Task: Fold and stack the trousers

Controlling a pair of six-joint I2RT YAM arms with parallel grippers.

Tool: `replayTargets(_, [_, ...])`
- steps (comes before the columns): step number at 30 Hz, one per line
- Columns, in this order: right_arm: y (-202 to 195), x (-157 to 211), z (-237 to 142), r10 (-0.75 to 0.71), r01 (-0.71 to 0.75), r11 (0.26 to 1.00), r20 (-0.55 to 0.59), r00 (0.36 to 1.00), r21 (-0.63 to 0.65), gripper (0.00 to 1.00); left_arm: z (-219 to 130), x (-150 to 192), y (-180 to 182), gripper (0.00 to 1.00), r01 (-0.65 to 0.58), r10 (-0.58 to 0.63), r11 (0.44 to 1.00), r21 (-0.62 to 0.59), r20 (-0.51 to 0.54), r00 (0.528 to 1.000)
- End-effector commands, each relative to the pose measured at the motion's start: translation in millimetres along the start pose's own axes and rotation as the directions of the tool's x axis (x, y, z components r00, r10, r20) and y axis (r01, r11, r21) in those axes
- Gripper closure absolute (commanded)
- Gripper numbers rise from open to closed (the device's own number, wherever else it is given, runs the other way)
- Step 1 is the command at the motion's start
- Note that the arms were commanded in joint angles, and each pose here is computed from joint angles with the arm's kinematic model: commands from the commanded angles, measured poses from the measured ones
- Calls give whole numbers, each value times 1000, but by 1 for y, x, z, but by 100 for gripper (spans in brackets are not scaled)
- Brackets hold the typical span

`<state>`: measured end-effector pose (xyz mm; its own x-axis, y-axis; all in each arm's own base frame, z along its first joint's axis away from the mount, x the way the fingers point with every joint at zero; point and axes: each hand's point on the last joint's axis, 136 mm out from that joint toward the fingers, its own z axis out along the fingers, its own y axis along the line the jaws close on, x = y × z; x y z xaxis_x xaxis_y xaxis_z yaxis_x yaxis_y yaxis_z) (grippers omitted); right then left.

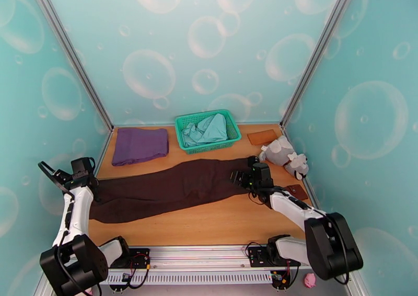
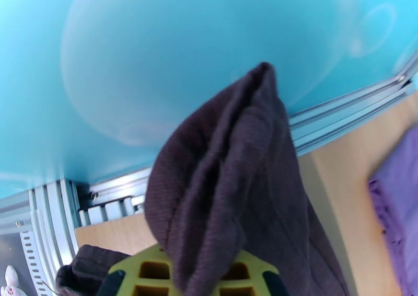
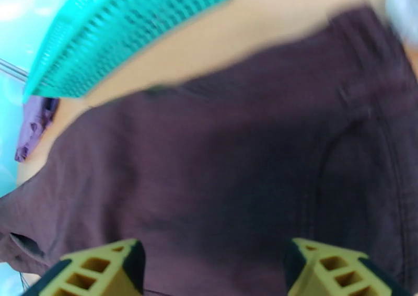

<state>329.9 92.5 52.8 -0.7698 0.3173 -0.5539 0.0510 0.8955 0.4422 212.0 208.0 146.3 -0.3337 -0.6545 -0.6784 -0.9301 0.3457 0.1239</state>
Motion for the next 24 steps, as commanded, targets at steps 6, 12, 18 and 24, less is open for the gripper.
replayTargets(6, [-53, -22, 10, 153, -155, 976, 23, 988, 150, 27, 15, -19, 15, 100, 40, -40, 999, -9, 13, 999])
replayTargets(12, [-41, -56, -20, 4, -39, 975, 155, 988, 221, 27, 17, -19, 29, 96, 62, -62, 998, -24, 20, 998])
replayTargets(18, [-29, -71, -53, -62, -10, 964, 261, 963, 264, 25, 22, -14, 26, 90, 61, -61, 998, -11, -4, 998])
replayTargets(24, [-58, -32, -56, 81, -127, 950, 166, 983, 285, 25, 17, -14, 11, 89, 60, -60, 995, 83, -10, 998])
